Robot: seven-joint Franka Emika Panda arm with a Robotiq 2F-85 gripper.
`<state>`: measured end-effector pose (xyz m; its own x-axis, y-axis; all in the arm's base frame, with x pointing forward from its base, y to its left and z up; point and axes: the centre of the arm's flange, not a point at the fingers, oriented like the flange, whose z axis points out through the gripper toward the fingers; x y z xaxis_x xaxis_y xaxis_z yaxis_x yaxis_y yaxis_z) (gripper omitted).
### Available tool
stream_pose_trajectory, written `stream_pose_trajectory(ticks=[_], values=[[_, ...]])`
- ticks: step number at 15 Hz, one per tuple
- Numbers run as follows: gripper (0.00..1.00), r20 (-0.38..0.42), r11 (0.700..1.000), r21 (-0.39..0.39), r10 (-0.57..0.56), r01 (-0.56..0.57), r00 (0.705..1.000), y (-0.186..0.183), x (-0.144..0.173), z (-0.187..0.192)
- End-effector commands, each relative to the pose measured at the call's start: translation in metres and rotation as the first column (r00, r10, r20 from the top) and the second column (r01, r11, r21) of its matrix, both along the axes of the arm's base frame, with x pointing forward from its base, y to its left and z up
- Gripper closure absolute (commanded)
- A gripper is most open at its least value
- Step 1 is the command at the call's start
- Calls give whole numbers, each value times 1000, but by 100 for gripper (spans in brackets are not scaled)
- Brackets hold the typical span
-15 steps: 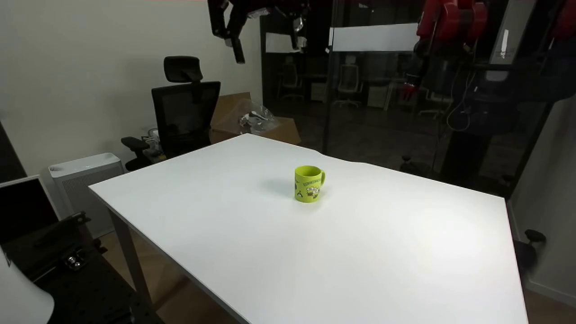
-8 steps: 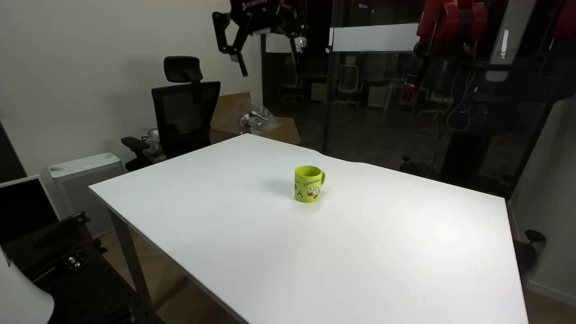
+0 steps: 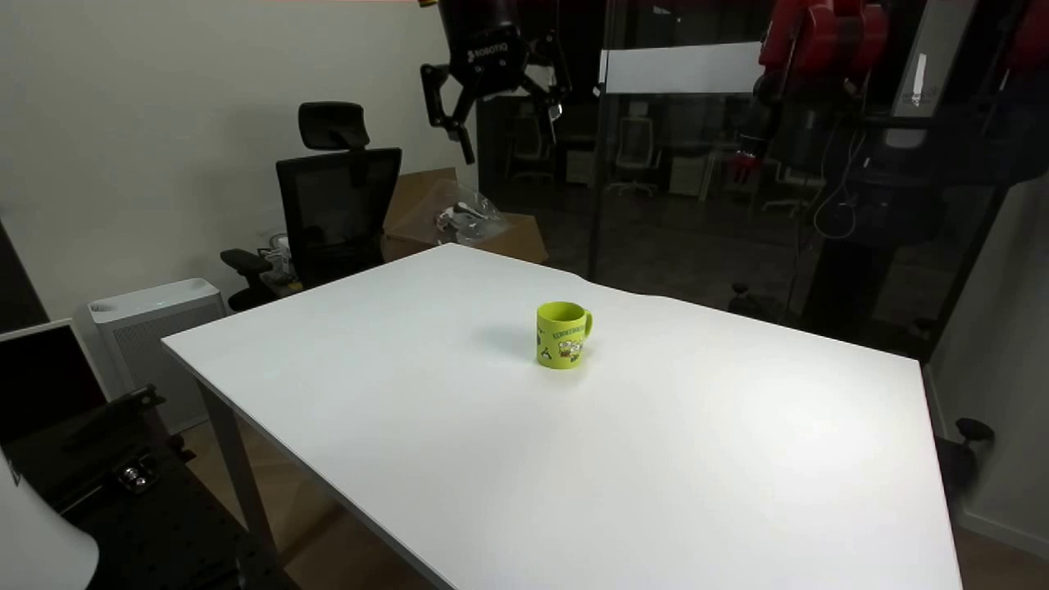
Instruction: Move the cup to the left
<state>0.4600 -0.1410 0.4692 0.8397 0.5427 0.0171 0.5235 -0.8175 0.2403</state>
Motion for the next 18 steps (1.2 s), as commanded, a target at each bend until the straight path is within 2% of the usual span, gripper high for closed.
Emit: stream_pose_trajectory(ticks=[1,2,5,8,10,12,13,14,15,16,18], values=[[0,-73,998,-5,54,-55,996,-5,87,-30],[0,-30,1000,1,30,-30,999,3,31,-23],[0,-78,999,-8,50,-51,996,4,64,-50],[0,-93,998,-14,65,-67,994,2,73,-51],[0,-69,984,-1,178,-179,982,3,90,-60],[0,-30,953,-33,299,-300,954,15,114,-69],[0,3,936,-24,351,-351,936,24,125,-73],[0,67,929,21,367,-369,928,41,139,-76],[0,108,931,90,345,-354,933,55,147,-79],[0,54,947,29,319,-321,946,43,116,-79],[0,87,937,78,333,-340,939,63,130,-86]])
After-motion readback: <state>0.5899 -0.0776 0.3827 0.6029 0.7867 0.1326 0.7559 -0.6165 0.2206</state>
